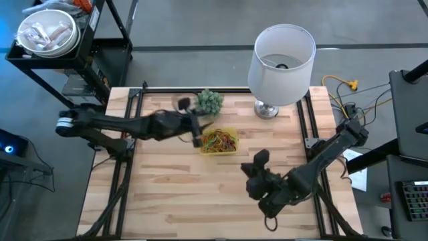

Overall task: Pick and place rubber bands into bin
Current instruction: Return to Home Position

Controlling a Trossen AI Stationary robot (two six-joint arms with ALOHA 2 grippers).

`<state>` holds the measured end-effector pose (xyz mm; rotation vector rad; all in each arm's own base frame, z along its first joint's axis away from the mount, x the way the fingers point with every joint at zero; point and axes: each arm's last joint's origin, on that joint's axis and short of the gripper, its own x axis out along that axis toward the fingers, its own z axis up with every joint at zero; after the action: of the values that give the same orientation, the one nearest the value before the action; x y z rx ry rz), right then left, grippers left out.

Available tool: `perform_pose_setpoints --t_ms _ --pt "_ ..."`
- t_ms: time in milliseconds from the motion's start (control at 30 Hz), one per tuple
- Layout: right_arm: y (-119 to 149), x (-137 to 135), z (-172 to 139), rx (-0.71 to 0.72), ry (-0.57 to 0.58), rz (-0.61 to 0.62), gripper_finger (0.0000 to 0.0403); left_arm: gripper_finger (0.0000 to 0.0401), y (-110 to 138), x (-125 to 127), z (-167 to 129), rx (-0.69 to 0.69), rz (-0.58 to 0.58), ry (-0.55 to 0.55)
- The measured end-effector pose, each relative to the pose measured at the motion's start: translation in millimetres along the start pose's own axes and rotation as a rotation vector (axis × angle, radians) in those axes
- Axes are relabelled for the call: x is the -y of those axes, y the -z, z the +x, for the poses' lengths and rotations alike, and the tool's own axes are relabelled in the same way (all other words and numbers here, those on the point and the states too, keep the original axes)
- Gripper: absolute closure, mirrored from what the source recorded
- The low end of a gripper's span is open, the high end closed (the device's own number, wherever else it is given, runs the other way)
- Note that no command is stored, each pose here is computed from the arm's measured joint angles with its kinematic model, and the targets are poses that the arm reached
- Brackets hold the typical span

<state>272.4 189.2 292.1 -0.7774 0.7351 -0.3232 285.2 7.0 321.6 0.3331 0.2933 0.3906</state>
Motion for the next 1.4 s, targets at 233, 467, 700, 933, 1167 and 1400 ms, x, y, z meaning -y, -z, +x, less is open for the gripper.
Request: perform_pose_setpoints --t_ms 233,467,700,933,1167,1400 --pt "17 76 -42 0.116 -0.138 0.108 0.0346 0.0257 -35 -46 -71 0.274 -0.213 -0.058" --pt "82 130 -73 0.230 -0.207 0.281 0.0346 0.0257 -21 -55 -113 0.420 0.078 0.116" --pt "152 139 -78 0.362 -0.213 0.477 0.0346 0.0257 9 -52 -124 0.416 0.121 0.102" --pt "203 119 -67 0.498 -0.265 0.536 0.0346 0.0257 37 -49 -128 0.406 0.115 0.089" --pt "227 118 -77 0.898 -0.491 0.404 0.0346 0.0257 46 -51 -134 0.475 0.122 0.149" --pt "246 123 -80 0.948 -0.459 0.455 0.0346 0.0257 55 -53 -126 0.492 0.142 0.203"
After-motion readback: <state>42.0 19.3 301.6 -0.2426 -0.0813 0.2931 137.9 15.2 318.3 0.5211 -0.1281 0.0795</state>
